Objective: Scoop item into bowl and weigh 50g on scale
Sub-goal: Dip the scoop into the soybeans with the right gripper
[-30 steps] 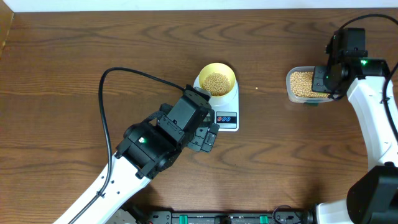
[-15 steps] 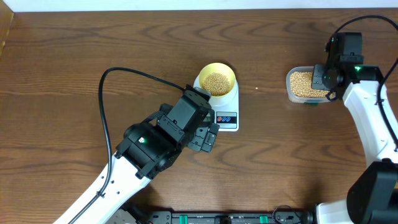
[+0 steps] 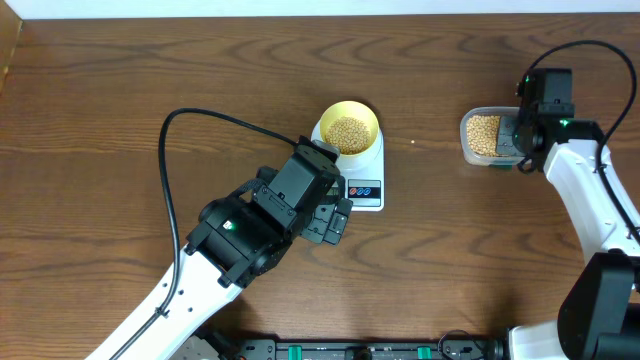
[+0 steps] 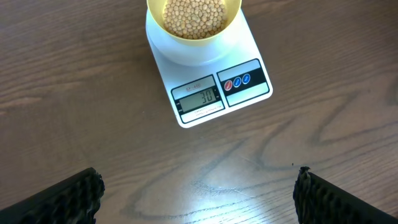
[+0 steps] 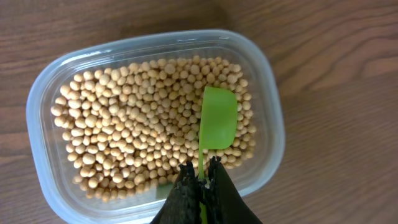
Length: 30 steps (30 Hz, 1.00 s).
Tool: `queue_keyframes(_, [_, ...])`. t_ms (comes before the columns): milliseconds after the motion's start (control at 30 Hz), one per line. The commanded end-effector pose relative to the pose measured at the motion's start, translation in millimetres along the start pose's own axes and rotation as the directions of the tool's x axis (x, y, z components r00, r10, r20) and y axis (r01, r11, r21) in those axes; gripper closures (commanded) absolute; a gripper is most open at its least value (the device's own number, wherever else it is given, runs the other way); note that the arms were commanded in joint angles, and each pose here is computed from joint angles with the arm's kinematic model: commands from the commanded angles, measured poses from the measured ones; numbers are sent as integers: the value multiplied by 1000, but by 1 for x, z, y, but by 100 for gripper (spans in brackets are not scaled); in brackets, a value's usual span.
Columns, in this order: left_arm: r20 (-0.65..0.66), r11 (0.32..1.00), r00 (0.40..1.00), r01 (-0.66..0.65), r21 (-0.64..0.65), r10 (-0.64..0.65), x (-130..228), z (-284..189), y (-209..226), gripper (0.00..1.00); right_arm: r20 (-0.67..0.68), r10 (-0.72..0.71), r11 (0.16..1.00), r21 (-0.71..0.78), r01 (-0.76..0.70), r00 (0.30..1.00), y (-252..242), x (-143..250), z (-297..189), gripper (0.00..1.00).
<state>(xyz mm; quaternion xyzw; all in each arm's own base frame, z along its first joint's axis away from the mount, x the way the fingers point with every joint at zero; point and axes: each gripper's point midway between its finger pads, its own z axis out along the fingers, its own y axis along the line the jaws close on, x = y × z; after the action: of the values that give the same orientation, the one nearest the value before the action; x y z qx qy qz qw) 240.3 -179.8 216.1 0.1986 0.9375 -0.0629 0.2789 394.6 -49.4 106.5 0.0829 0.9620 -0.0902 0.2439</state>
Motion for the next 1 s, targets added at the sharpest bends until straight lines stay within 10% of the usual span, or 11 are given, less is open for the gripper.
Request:
queue_keyframes(0, [9, 1000, 1000, -9, -10, 9, -3, -2, 2, 0, -20, 7, 999, -49, -8, 1000, 7, 11, 4, 99])
queue_keyframes(967, [9, 1000, 1000, -9, -9, 9, -3, -2, 2, 0, -209, 186, 855, -448, -263, 960, 40, 28, 15, 99])
